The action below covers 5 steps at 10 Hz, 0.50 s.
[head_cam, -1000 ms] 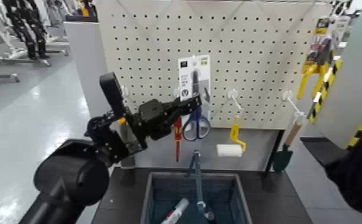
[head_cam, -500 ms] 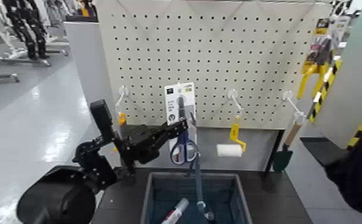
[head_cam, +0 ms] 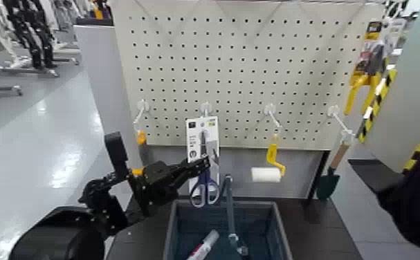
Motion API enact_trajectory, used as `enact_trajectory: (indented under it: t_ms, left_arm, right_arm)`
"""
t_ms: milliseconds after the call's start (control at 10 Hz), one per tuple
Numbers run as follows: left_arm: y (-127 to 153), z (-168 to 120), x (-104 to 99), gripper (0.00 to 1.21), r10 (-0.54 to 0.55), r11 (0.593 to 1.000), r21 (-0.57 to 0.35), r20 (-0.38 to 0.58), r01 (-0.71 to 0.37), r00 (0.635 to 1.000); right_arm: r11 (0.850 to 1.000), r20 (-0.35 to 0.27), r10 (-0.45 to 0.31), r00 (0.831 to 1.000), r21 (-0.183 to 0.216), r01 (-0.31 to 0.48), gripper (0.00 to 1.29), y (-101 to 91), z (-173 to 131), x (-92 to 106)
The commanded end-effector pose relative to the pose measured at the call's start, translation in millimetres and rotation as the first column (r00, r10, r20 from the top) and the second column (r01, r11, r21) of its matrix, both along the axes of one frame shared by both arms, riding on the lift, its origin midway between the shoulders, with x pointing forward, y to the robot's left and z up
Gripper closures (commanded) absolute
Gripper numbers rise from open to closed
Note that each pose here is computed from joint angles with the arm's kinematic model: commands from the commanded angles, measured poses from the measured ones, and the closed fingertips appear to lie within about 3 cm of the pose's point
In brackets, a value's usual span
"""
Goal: Put the blue scissors into the crate.
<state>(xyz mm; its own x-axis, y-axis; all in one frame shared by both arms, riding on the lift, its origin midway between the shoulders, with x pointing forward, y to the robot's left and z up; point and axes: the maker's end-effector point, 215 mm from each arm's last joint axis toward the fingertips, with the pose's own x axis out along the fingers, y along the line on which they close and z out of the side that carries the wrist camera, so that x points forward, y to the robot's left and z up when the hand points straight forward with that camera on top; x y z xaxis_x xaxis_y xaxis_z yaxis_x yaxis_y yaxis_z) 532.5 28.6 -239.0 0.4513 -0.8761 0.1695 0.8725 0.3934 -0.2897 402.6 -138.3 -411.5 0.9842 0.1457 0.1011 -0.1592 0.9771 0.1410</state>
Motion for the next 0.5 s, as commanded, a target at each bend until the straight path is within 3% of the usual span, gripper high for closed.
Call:
enact_trajectory:
  t_ms: [100,500]
  left_arm:
    - [4.5,-32.6,-0.8,1.17,0.011,1.0,0.029,-0.057,-0.009,0.998]
    - [7.4,-87.4,-6.7,1.17,0.005,0.998,0.061,-0.147,0.004,0.989]
  right_arm:
    - [1.0,-0.002,0.0,1.0,0.0,0.0,0.09,-0.2,-0.8,-0.2]
    - [1.0,-0.002,0.0,1.0,0.0,0.0,0.1,-0.2,-0.8,-0.2]
